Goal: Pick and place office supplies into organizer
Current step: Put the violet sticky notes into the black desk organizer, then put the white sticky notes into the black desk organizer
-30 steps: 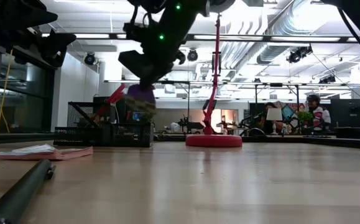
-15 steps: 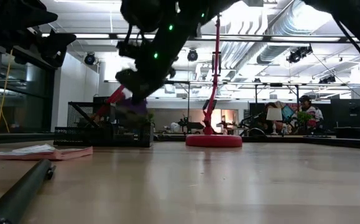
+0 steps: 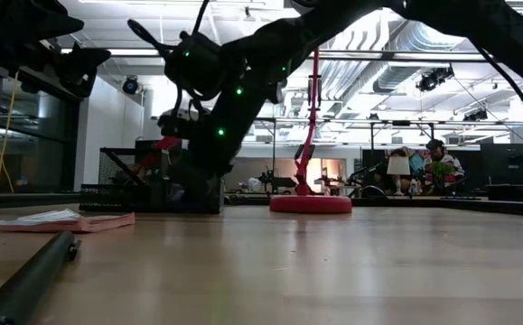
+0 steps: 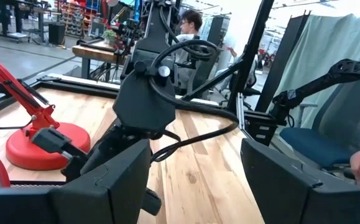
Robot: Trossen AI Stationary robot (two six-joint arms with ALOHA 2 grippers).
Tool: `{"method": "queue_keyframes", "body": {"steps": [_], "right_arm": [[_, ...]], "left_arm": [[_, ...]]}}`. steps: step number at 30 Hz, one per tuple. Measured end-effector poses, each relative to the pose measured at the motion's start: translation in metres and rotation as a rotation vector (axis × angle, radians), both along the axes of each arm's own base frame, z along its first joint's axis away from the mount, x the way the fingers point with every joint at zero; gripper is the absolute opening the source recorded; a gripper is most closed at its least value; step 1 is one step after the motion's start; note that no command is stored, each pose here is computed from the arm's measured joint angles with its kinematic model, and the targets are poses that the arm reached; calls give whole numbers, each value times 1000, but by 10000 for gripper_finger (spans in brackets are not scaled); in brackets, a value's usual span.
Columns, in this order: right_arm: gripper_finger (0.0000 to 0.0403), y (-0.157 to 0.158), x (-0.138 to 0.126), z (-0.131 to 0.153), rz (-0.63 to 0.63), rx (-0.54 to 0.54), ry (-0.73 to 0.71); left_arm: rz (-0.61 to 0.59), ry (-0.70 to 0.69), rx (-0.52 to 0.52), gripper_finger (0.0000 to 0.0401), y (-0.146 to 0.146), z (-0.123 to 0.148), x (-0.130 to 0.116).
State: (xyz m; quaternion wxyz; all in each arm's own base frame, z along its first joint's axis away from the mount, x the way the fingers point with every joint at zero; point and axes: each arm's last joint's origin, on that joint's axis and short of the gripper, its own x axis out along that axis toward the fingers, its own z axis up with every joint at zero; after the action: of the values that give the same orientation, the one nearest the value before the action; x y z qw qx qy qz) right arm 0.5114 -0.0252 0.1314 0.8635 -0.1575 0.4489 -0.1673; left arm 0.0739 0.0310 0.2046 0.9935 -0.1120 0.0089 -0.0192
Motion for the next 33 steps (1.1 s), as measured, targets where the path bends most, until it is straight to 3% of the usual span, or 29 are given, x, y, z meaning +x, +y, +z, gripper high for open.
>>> {"method": "queue_keyframes", "body": {"steps": [5, 10, 15, 20, 27, 33], "right_arm": [[173, 7, 5, 5, 34, -72, -45], [280, 16, 5, 11, -60, -200, -65], [344, 27, 0, 25, -138, -282, -77], [353, 56, -5, 41, -74, -116, -140], [348, 115, -8, 48, 186, 237, -184], [349, 157, -16, 48, 246, 310, -199]], "left_arm": [[0, 0, 0, 239, 0, 0, 0], [0, 0, 0, 239, 0, 0, 0], [0, 0, 0, 239, 0, 0, 0], [0, 0, 0, 239, 0, 0, 0], [0, 0, 0, 239, 0, 0, 0], [0, 0, 0, 239, 0, 0, 0]]}}
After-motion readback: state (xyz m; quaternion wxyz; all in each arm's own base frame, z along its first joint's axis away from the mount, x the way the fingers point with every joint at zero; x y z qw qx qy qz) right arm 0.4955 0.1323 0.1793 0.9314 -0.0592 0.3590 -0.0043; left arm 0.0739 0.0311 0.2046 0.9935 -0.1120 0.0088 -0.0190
